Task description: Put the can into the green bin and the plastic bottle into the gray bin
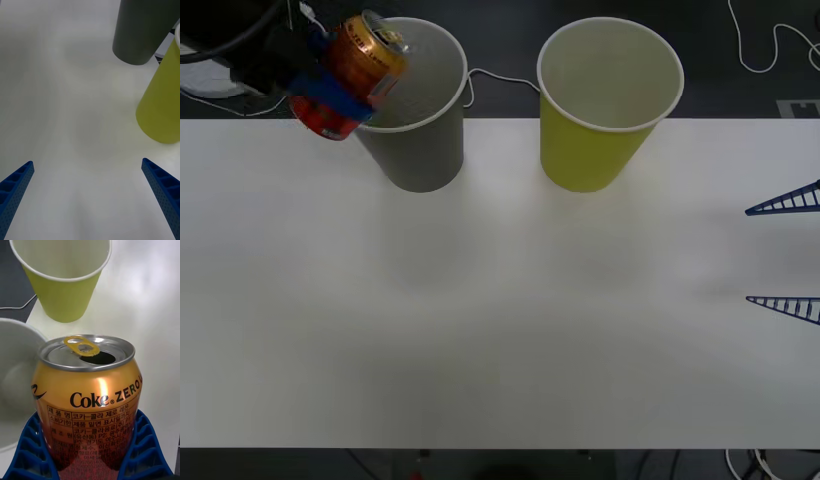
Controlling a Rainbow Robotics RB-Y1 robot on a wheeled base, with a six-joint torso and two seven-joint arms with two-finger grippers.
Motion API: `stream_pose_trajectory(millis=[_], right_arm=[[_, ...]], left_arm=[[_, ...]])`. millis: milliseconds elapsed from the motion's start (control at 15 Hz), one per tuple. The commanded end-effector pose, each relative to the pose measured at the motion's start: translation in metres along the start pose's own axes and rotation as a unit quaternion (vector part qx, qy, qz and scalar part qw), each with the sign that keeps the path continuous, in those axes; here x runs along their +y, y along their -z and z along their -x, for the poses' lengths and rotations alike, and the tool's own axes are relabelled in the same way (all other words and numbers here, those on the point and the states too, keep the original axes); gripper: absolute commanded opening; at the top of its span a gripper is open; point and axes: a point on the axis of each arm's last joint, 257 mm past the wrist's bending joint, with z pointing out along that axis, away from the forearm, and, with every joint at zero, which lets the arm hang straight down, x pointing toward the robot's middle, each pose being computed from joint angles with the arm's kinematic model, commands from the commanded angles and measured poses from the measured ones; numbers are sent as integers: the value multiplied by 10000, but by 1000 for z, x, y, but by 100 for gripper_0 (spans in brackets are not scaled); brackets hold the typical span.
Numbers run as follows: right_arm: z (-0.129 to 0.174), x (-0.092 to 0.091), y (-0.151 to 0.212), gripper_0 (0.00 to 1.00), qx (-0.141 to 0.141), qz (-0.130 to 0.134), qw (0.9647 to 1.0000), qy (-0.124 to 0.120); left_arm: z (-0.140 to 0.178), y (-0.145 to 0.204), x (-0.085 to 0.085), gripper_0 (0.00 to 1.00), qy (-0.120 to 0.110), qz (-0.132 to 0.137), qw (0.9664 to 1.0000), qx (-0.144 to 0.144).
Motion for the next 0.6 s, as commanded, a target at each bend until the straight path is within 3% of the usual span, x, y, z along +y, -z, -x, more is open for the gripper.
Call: stream_pose_trajectory(millis=[67,200,467,600], right_arm=[[0,0,0,100,0,0,10000,0],[0,0,0,100,0,0,10000,0],[0,0,0,100,0,0,10000,0],[0,0,0,100,0,0,10000,0]], left_arm=[[31,-10,6,0,-68,-51,9999,131],[58,-21,7,0,-126,-76,9996,239],[111,-45,2,0,224,-52,9983,542],[142,-63,1,0,283,33,9983,502]])
